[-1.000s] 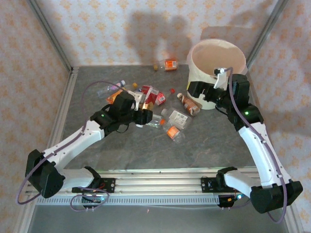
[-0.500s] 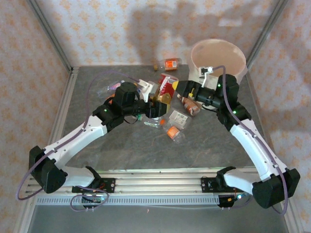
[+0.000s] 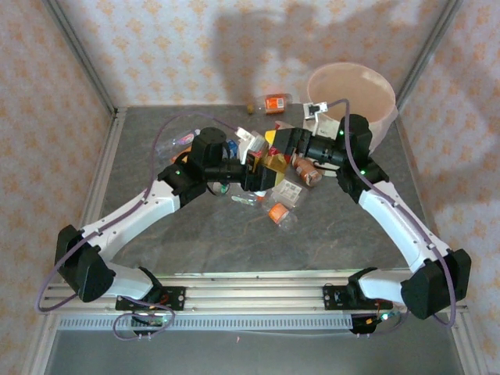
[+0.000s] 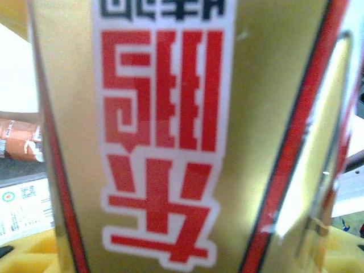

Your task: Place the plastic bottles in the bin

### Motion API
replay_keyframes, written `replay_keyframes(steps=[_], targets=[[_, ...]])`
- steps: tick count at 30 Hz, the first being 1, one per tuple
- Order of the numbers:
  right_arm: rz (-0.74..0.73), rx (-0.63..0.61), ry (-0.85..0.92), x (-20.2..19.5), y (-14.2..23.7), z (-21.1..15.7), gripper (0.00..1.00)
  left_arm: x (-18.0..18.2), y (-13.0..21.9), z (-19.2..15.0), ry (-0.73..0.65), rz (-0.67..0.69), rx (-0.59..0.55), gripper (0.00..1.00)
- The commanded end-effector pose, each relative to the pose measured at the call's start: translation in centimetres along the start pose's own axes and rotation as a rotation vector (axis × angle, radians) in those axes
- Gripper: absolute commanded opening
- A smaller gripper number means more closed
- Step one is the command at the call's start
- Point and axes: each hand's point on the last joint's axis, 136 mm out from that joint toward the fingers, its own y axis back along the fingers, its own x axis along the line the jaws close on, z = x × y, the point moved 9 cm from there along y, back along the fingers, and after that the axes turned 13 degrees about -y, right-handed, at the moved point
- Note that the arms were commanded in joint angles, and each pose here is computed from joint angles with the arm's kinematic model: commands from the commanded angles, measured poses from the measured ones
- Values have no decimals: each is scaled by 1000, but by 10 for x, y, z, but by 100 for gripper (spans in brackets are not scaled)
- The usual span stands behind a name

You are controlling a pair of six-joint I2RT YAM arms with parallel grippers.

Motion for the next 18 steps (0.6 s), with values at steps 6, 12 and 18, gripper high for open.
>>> replay_keyframes(steps=[6,12,18], targets=[[68,37,134,24,8,-3,71,-7,3,18,-43,-2,-66,46],[47,15,150,22,8,-2,56,-7,3,21,-41,-7,-72,53],[-117,-78,147,7,10,4,47,0,6,16,-34,97,-50,89]])
